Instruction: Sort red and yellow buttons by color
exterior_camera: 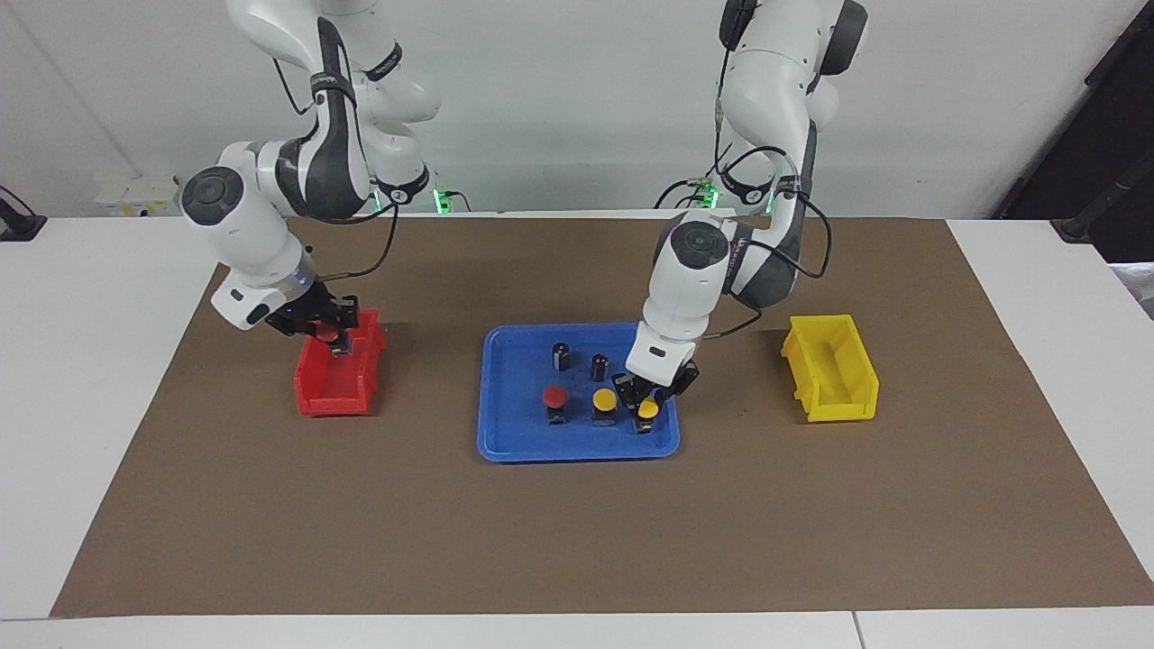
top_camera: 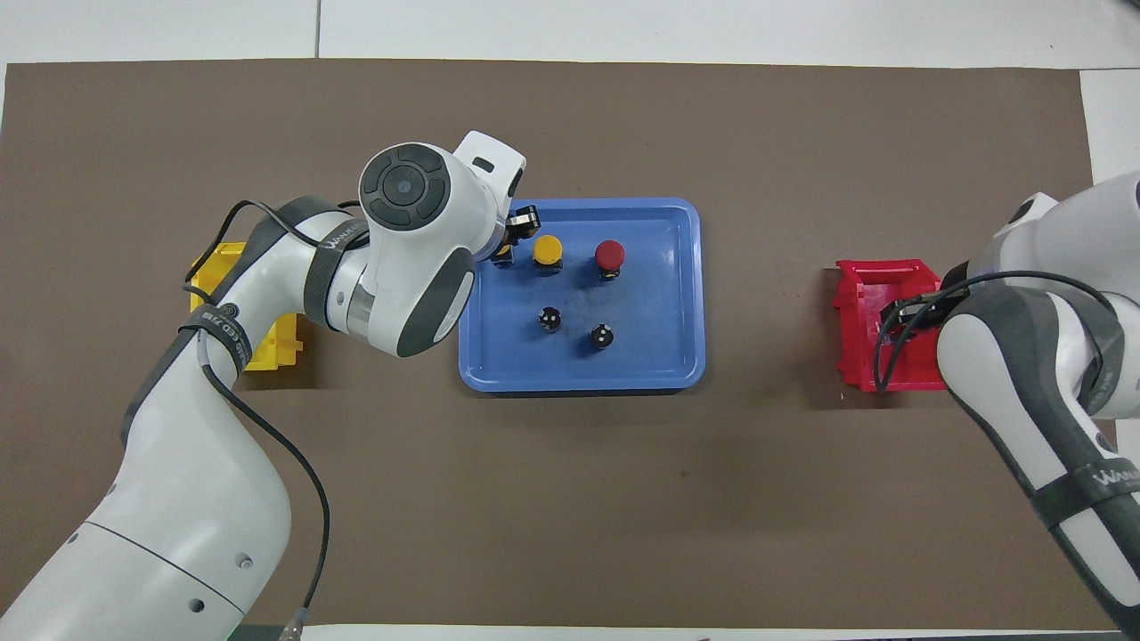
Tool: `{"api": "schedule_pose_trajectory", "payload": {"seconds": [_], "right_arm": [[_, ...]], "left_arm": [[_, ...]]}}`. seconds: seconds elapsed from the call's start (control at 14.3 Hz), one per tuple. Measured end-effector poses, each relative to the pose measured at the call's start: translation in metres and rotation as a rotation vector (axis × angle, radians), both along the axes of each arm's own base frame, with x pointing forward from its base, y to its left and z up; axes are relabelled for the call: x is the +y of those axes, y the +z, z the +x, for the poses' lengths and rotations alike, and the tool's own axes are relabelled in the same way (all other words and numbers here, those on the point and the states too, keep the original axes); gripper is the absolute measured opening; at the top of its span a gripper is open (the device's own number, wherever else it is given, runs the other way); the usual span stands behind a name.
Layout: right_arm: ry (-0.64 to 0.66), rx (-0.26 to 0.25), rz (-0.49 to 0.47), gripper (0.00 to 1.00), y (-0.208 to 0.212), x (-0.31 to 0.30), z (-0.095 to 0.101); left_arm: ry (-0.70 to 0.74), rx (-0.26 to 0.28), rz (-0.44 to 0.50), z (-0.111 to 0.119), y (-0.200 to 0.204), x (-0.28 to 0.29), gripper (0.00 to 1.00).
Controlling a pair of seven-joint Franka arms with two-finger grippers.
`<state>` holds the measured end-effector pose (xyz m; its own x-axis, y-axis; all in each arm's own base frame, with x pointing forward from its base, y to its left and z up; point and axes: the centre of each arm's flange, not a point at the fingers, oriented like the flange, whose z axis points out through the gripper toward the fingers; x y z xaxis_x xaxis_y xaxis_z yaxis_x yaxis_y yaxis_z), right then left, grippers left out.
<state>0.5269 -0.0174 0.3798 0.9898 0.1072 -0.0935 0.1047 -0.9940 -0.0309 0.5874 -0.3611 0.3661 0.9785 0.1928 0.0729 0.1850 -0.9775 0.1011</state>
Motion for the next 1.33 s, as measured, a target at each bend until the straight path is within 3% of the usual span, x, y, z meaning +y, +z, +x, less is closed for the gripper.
{"api": "schedule_pose_trajectory", "payload": {"seconds": [0.14, 0.28, 0.35, 0.49, 0.77, 1.05, 1.26, 1.33], "right_arm": [[0.012, -0.018, -0.001, 0.37, -0.008, -0.001, -0.010], [0.013, -0.024, -0.001, 0.37, -0.009, -0.001, -0.014], [0.013, -0.034, -0.002, 0.37, -0.010, -0.001, -0.015], [0.007, -0.057, -0.004, 0.37, -0.018, -0.004, -0.017], [-0.001, -0.061, -0.005, 0.37, -0.030, -0.010, -0.023], [-0.001, -0.063, -0.005, 0.37, -0.032, -0.010, -0.023], [0.000, -0.062, -0.006, 0.66, -0.032, -0.010, -0.024], [0.001, -0.063, -0.006, 0.68, -0.032, -0.010, -0.023]], "left_arm": [[0.019, 0.041, 0.021, 0.005, 0.040, -0.002, 0.41], [0.051, 0.028, 0.016, 0.008, 0.090, 0.005, 0.41], [0.061, 0.034, 0.029, 0.008, 0.110, 0.021, 0.41], [0.003, 0.097, 0.078, 0.010, 0.123, 0.081, 0.41], [-0.029, 0.153, 0.090, 0.003, 0.101, 0.213, 0.41], [-0.039, 0.145, 0.079, -0.013, 0.091, 0.287, 0.41], [-0.030, 0.103, 0.073, -0.033, 0.064, 0.302, 0.41], [-0.032, 0.083, 0.071, -0.043, 0.051, 0.303, 0.41]]}}
